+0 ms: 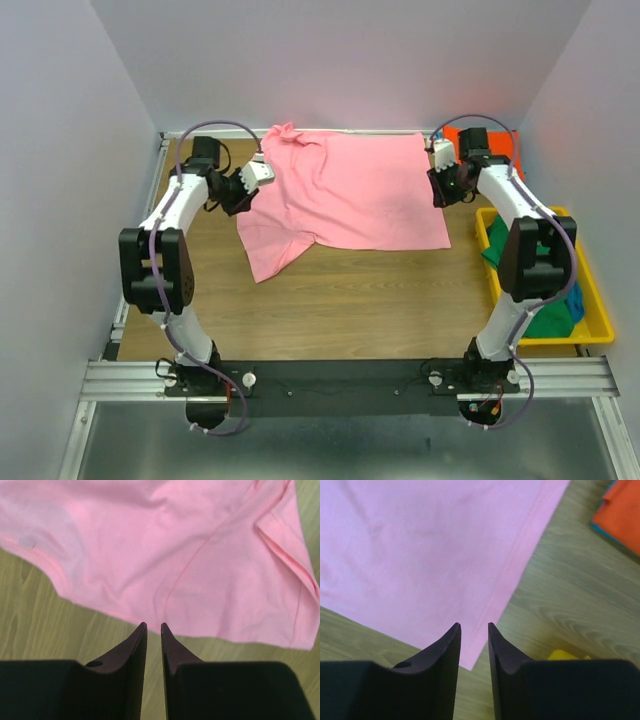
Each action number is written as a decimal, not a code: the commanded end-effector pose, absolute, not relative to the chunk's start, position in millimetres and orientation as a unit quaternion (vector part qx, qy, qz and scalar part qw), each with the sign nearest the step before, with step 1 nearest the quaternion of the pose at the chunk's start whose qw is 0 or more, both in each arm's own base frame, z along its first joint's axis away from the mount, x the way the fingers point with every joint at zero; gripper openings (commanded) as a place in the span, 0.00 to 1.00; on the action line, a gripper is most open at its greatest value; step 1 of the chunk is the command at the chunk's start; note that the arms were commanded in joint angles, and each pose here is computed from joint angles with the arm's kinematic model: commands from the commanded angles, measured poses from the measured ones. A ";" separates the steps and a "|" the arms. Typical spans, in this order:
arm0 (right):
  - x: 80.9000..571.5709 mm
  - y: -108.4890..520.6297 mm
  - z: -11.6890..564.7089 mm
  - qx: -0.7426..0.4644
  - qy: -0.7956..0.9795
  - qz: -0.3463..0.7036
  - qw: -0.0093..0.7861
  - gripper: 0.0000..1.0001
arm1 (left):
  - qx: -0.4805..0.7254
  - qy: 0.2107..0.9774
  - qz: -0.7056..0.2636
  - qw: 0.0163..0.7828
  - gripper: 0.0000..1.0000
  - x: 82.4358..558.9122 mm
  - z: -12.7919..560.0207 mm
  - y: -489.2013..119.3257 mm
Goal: Fold and stack the t-shirts
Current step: Flatten the tshirt out
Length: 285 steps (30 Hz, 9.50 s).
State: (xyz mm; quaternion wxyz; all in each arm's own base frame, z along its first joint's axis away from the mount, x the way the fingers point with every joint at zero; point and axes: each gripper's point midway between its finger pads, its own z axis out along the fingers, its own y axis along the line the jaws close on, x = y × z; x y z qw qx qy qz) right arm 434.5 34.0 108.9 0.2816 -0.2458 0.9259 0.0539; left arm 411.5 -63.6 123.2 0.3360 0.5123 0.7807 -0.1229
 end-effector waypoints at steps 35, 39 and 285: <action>425.3 44.6 47.9 -0.223 0.954 0.037 0.195 0.28 | 0.666 0.689 -0.176 0.224 0.25 284.4 61.9 -219.1; 421.5 43.9 43.6 -0.226 0.955 0.037 0.189 0.28 | 0.690 0.655 -0.179 0.251 0.29 276.3 89.1 -219.4; 458.5 74.6 90.5 -0.255 0.940 0.048 0.219 0.91 | 0.284 0.911 -0.184 0.234 0.54 377.0 77.3 -74.9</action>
